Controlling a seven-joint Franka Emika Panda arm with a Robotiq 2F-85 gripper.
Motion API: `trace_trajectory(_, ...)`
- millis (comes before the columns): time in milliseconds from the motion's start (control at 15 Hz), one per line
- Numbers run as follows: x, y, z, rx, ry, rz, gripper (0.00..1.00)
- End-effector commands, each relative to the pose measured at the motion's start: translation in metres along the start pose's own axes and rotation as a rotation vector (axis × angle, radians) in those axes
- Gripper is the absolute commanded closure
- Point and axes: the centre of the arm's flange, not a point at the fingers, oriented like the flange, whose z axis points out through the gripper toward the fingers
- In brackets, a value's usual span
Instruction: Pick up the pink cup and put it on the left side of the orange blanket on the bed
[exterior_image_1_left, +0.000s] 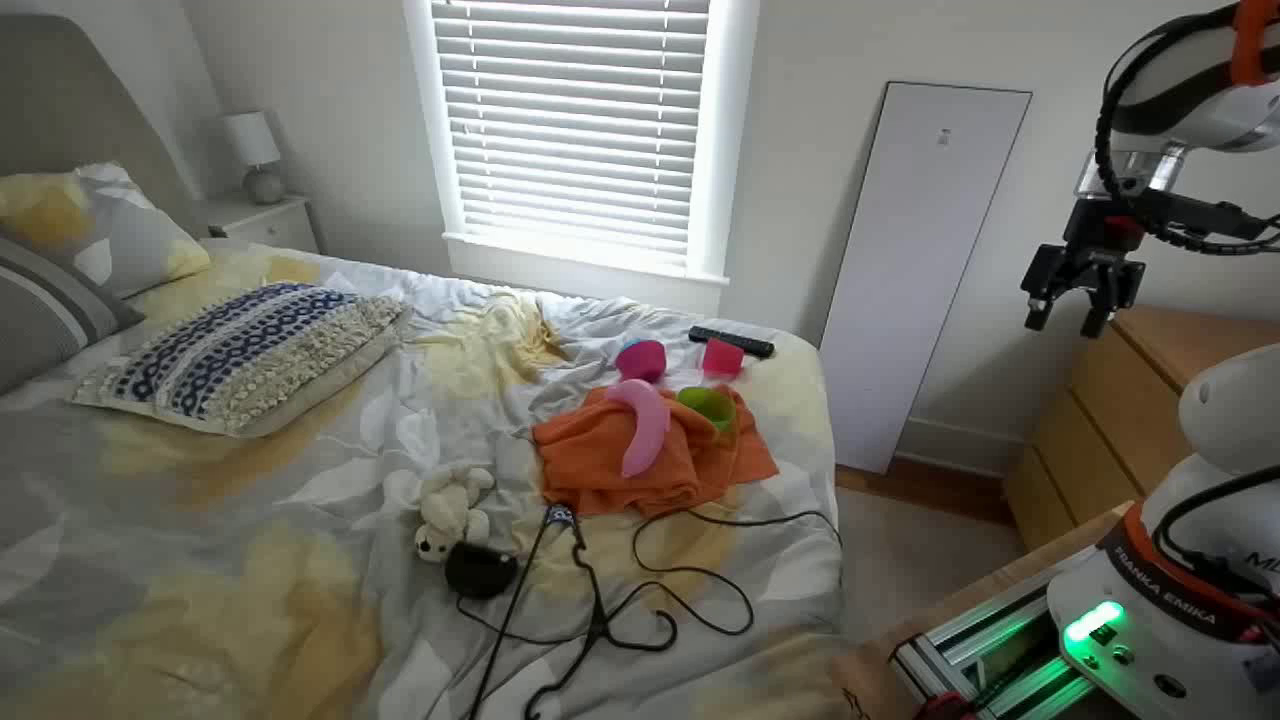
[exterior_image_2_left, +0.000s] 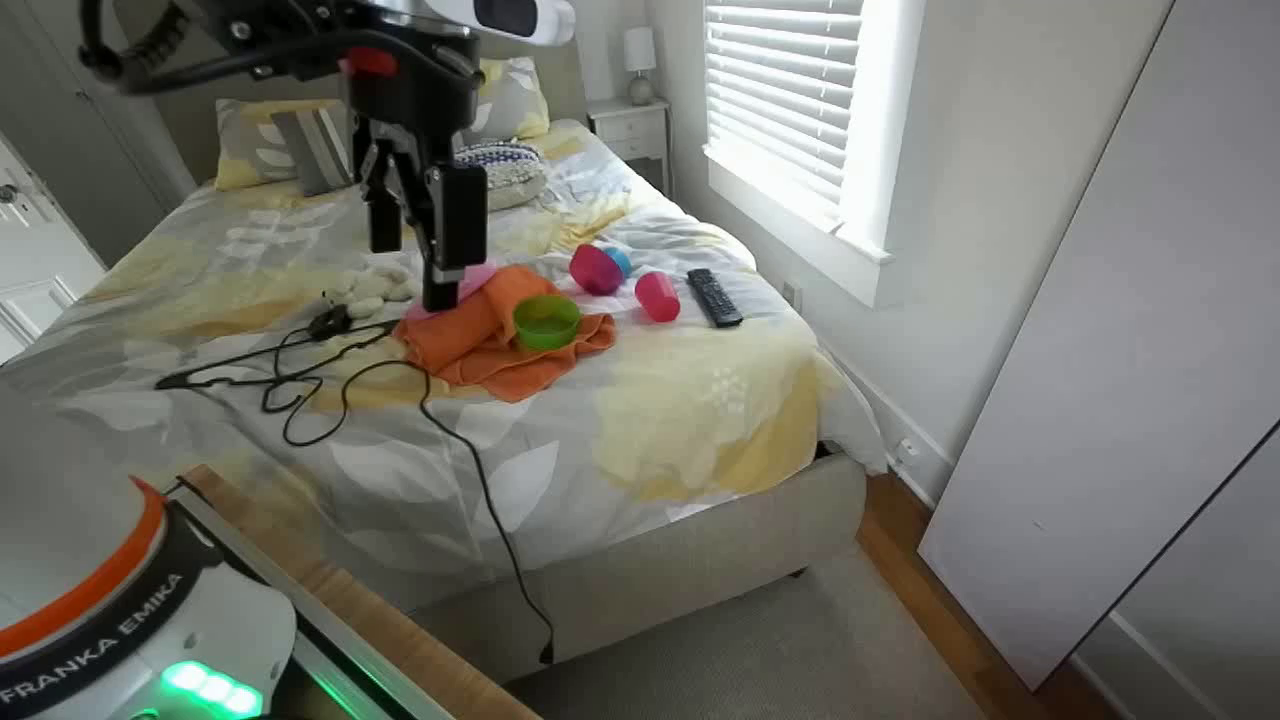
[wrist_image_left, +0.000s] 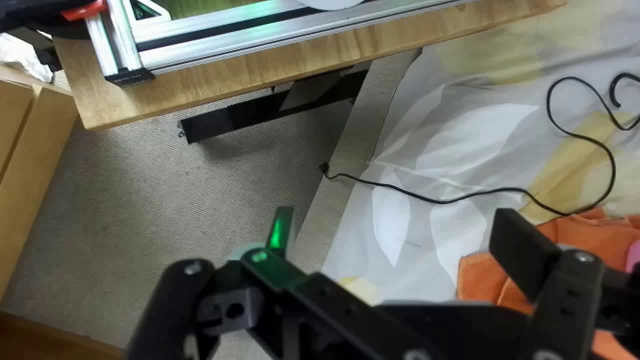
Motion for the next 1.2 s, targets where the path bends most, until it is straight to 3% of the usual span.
trace_trajectory(0, 0.000, 0.000, 0.000, 0.000, 0.000, 0.000, 0.00)
trace_trajectory(467, 0.000, 0.000, 0.000, 0.000, 0.000, 0.000, 0.00)
trace_trajectory(533, 0.004, -0.013, -0.003, -0.016, 0.018, 0.005, 0.00)
trace_trajectory(667, 0.013, -0.045, -0.007, -0.054, 0.046, 0.002, 0.00)
trace_trajectory(933, 0.036, -0.153, -0.009, -0.130, 0.106, 0.071, 0.00)
trace_trajectory(1133, 0.058, -0.231, -0.002, -0.185, 0.248, 0.179, 0.00)
